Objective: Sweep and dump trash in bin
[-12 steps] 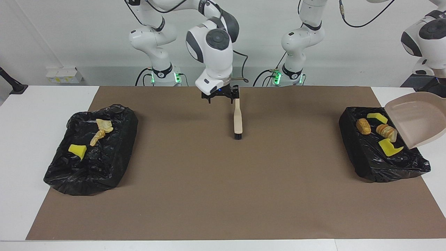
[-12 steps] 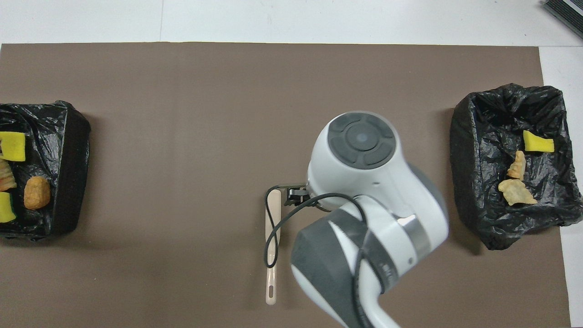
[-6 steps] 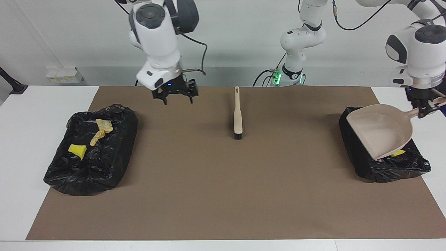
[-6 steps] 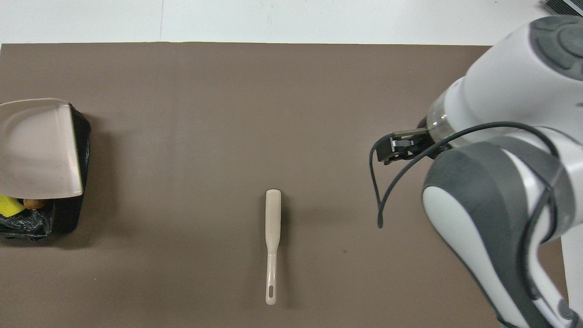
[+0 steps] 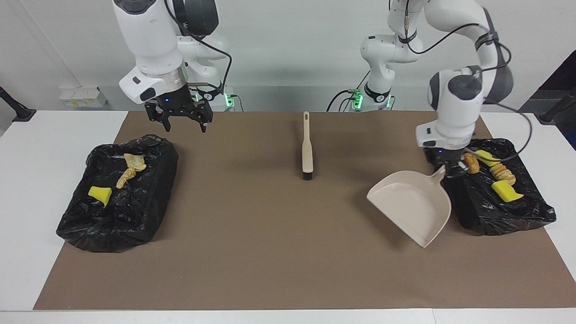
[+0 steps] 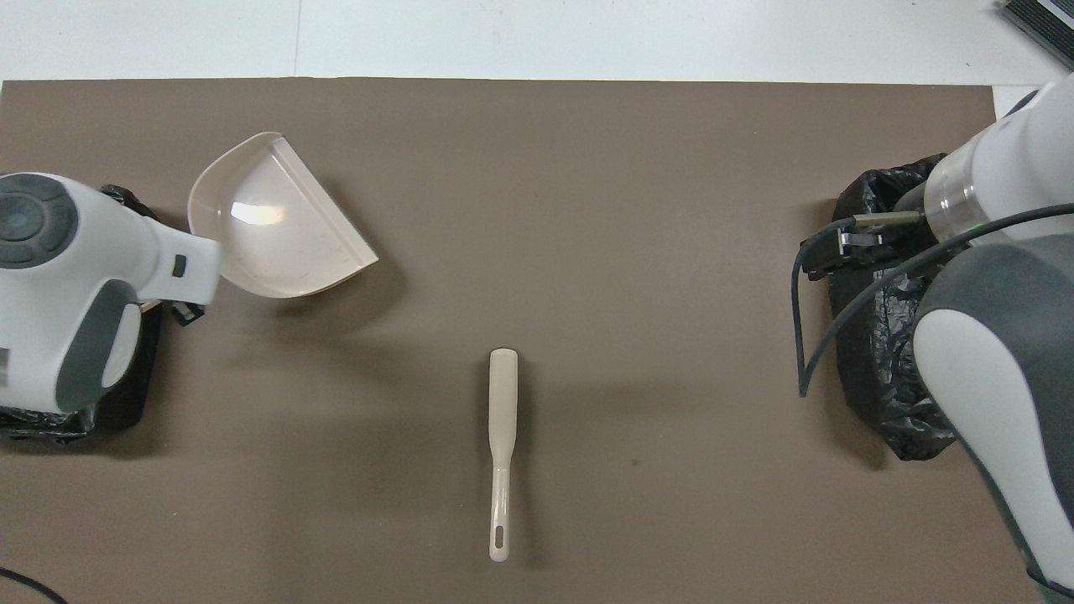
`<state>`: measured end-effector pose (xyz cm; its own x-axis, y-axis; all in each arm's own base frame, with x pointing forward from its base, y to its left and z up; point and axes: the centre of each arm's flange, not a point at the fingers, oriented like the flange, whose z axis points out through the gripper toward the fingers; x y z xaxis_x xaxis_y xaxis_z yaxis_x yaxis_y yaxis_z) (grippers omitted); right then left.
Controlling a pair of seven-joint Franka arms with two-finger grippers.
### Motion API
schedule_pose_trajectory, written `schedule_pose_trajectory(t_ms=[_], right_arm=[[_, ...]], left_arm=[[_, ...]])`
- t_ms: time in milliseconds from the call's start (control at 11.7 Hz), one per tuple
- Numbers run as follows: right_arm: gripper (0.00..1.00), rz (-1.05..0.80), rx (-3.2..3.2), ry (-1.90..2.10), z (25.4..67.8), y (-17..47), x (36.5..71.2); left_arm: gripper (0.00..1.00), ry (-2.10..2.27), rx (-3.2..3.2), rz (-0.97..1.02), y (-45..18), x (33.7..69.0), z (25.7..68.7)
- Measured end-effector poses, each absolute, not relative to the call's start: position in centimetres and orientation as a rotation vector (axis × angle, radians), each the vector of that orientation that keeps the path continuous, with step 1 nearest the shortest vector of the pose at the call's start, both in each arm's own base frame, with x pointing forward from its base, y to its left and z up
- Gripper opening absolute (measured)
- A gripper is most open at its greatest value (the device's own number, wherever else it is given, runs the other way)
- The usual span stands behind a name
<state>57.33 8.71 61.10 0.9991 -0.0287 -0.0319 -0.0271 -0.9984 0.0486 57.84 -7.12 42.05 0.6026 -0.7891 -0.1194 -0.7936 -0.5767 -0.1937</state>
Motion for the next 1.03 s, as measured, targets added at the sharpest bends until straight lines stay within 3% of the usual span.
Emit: schedule_pose_trajectory(t_ms=[514,1028], right_arm=[[1.0,-0.016,3.079,-0.02,63.0,0.4,57.0],[1.0,-0.016,3.078,-0.065,63.9,-2.4,55.8]], left_arm=[[0.31,0.683,-2.963,-0.103,-25.4,59.4,40.6],[0.31,0.382,-3.032,-0.067,-35.1,60.0,41.9]])
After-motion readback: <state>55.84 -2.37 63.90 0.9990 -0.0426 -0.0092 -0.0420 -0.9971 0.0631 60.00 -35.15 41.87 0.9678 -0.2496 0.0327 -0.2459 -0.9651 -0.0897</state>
